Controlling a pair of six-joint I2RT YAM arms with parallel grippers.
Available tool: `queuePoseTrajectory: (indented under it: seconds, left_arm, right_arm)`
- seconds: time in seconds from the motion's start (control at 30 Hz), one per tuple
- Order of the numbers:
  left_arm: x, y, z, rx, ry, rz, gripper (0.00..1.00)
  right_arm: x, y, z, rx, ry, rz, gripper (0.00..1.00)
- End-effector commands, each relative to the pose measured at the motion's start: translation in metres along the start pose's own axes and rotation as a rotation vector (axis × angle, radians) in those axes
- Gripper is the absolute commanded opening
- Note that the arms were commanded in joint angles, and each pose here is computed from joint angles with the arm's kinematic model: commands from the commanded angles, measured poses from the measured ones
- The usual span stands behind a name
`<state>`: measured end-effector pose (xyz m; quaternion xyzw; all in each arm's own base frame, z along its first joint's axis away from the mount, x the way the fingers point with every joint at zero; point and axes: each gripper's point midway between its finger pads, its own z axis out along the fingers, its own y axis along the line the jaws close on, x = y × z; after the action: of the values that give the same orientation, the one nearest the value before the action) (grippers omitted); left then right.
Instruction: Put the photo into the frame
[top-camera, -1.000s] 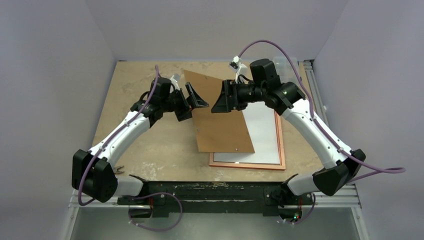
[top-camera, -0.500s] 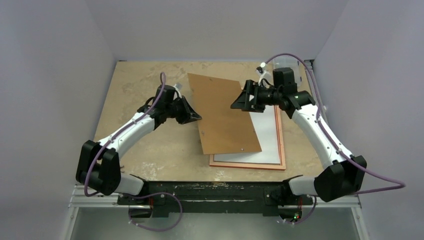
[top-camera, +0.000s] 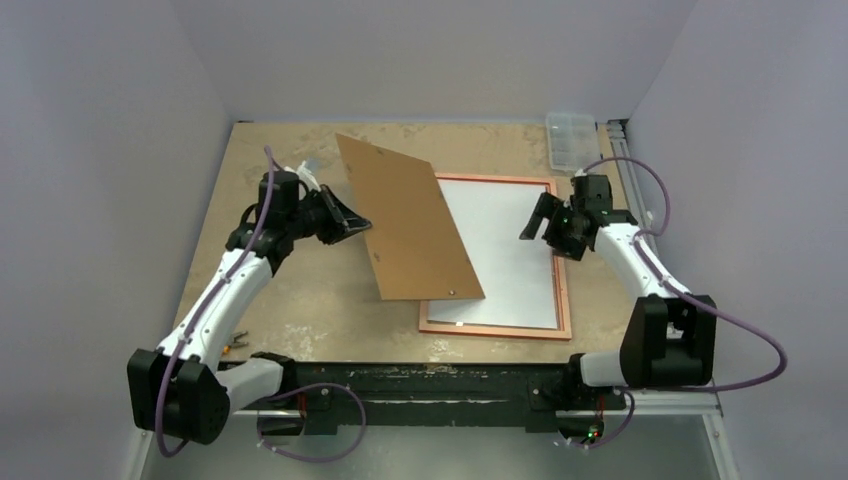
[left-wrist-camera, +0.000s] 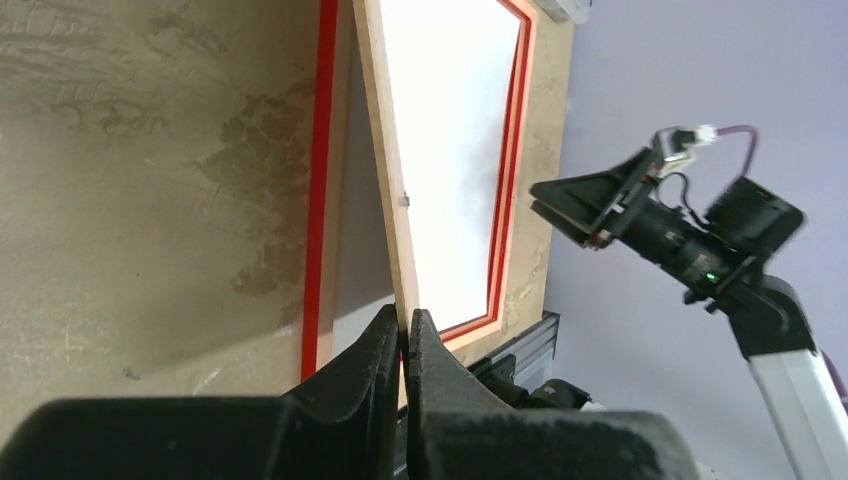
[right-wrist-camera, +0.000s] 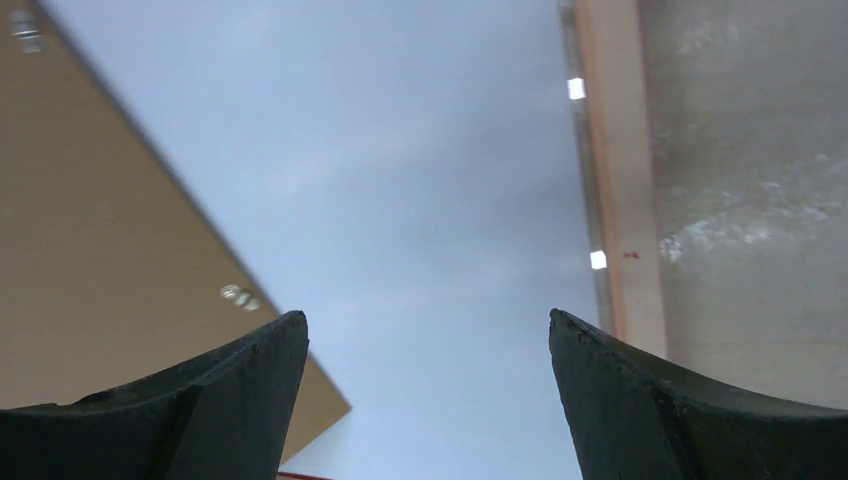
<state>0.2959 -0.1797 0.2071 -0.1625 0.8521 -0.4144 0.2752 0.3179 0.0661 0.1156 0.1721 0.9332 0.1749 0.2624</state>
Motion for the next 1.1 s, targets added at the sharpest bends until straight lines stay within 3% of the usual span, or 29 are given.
queuePoseTrajectory:
  seconds: [0.0, 0.13, 0.33, 0.7, 0.77, 1.07]
  left_arm:
    - [-0.011, -0.046, -0.037, 0.141, -0.034, 0.119, 0.00]
    - [-0.012, -0.077, -0.064, 0.235, -0.050, 0.161, 0.00]
    - [-0.014, -0.106, -0.095, 0.327, -0.079, 0.192, 0.00]
    - [-0.019, -0.128, -0.134, 0.427, -0.121, 0.190, 0.00]
    - [-0.022, -0.126, -0.136, 0.426, -0.129, 0.183, 0.00]
    - [-0.028, -0.095, -0.127, 0.370, -0.122, 0.129, 0.00]
  right_arm:
    - [-0.017, -0.055, 0.018, 0.246, -0.113, 0.025, 0.89]
    - [-0.023, -0.080, 0.024, 0.368, -0.146, 0.039, 0.90]
    - [-0.032, -0.104, 0.027, 0.410, -0.177, 0.134, 0.85]
    - [-0.011, -0.111, 0.072, 0.296, 0.017, 0.185, 0.76]
    - [-0.011, -0.107, 0.074, 0.277, 0.028, 0.181, 0.73]
    - [0.000, -0.075, 0.091, 0.209, 0.110, 0.039, 0.37]
